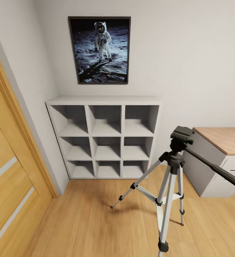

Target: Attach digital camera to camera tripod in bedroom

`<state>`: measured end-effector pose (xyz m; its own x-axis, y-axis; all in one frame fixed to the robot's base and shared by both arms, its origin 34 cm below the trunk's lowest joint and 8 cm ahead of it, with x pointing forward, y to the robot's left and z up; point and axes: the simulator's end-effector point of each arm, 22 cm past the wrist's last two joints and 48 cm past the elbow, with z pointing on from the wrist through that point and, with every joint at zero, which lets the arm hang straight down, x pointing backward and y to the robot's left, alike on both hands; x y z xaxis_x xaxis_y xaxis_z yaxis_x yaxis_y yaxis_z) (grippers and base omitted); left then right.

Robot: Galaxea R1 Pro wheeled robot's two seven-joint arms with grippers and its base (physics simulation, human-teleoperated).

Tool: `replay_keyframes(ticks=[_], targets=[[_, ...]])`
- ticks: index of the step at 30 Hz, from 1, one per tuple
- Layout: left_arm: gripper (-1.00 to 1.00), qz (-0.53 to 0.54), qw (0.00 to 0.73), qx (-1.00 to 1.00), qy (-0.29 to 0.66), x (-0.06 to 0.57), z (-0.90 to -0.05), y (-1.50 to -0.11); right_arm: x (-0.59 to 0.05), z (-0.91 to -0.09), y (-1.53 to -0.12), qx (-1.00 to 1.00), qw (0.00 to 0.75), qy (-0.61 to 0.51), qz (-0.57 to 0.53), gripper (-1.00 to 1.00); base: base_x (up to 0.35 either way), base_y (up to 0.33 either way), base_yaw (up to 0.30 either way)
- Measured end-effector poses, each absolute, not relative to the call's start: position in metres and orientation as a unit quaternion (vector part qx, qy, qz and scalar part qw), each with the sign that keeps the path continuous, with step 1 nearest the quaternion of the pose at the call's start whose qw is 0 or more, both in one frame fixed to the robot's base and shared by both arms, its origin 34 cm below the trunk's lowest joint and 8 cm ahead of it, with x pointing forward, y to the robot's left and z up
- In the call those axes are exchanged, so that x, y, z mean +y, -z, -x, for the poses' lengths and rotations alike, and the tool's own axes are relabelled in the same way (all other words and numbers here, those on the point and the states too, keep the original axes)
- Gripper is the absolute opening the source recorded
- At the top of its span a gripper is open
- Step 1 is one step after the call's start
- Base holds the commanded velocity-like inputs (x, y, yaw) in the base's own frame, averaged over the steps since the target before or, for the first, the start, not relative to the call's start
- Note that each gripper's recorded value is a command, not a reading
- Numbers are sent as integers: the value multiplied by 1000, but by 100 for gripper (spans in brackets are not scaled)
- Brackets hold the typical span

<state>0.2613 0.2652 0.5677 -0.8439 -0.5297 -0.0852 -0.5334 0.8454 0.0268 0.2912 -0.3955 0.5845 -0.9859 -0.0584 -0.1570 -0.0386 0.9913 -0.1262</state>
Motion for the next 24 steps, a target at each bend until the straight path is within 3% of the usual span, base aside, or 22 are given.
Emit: replay_keyframes(ticks=[8, 20, 24], targets=[[-100, 277, 37, 960, -24, 264, -261, -568, -394, -291, -584, 995, 80, 60, 24, 100, 0, 39, -220], [-100, 276, 37, 960, -24, 264, -261, -568, -395, -291, -584, 995, 80, 61, 24, 100, 0, 276, -141], [-100, 276, 37, 960, -24, 264, -261, -568, -395, -291, -584, 995, 80, 61, 24, 100, 0, 108, -95]])
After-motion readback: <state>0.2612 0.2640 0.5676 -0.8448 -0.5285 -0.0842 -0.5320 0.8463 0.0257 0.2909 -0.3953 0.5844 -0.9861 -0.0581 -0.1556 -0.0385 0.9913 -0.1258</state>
